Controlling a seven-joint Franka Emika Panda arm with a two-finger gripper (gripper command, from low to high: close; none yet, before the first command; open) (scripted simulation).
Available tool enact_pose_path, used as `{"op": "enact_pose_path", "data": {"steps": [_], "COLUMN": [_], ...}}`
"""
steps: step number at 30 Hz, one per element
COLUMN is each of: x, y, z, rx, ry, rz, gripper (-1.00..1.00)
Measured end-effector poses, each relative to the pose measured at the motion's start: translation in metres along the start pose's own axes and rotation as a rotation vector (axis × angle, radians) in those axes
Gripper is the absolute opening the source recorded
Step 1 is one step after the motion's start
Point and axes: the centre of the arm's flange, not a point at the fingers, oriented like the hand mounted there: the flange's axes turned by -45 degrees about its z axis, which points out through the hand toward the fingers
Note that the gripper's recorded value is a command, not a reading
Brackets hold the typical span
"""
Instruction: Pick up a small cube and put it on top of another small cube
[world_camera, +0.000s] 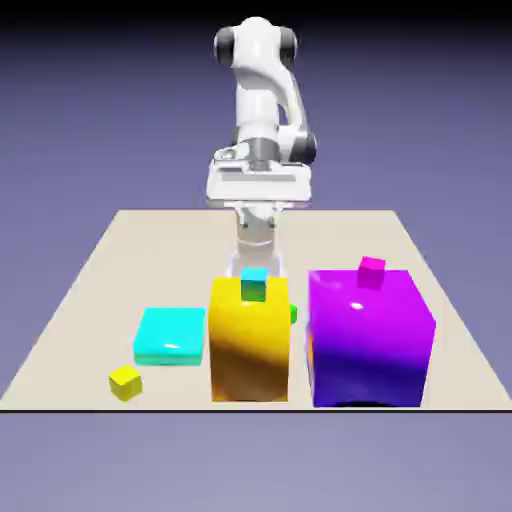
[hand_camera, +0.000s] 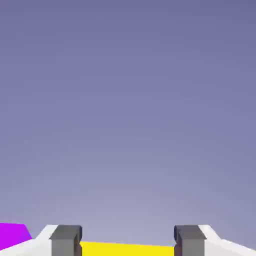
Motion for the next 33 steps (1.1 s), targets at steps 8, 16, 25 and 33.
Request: {"op": "enact_pose_path", "data": {"steps": [8, 16, 25, 33], "x": [-0.007, -0.024, -0.057, -0.095], "y": [-0.013, -0.019, -0.030, -0.049], "z": [-0.017, -0.020, -0.001, 0.028], "rx": [0.126, 0.289, 0.550, 0.842], "ry": [-0.082, -0.136, -0.158, -0.126], "rz": [-0.478, -0.953, -1.472, -1.947], "gripper": [0.00, 0.00, 0.00, 0.00]}}
